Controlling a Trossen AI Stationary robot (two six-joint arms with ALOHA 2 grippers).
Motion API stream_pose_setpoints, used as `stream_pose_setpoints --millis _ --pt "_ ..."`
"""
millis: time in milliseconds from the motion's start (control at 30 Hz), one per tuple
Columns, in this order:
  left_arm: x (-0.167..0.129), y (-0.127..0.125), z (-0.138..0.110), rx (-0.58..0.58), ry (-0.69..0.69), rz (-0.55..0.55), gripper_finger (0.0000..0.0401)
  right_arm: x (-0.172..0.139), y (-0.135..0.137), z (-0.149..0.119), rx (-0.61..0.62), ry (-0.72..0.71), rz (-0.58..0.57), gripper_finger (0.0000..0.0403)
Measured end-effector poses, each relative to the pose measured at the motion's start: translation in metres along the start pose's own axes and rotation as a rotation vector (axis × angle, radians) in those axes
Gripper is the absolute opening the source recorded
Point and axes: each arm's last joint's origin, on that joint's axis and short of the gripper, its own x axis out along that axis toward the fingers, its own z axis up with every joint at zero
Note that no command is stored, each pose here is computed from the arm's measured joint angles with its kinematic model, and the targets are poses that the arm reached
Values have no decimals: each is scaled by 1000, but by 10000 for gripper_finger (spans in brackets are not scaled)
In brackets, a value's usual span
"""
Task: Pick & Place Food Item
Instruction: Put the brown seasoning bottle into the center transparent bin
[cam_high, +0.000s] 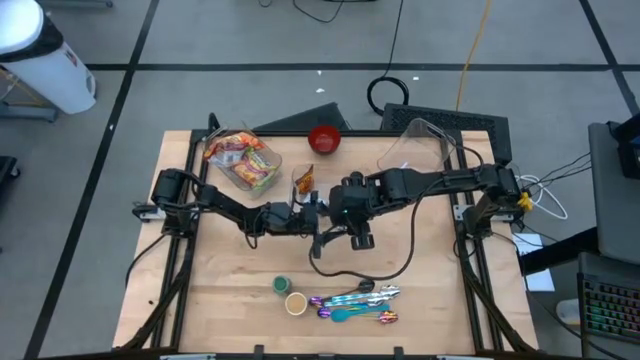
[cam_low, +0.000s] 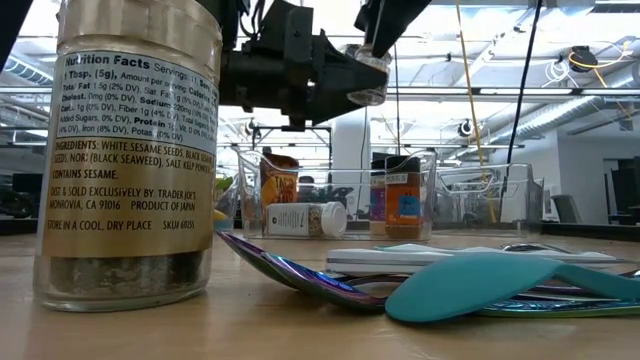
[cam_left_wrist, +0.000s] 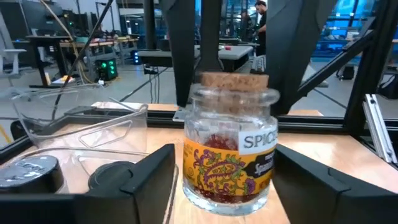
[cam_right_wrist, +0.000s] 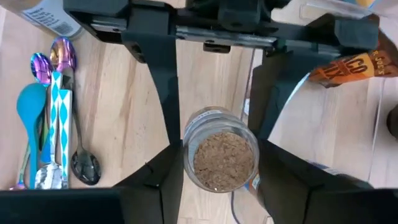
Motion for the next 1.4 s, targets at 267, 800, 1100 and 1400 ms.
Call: stream_pose_setpoints --millis 267,800,1100,1400 --pt "-7 1 20 -24 48 11 294 -15 -9 -10 1 39 -107 159" --pt "-65 7 103 -41 194 19 297 -32 -73 -18 141 -48 -192 159" --pt "-74 1 116 -30 150 -3 296 34 -95 -17 137 66 -121 159" --pt "-74 -1 114 -27 169 -9 296 98 -101 -38 142 191 -98 159"
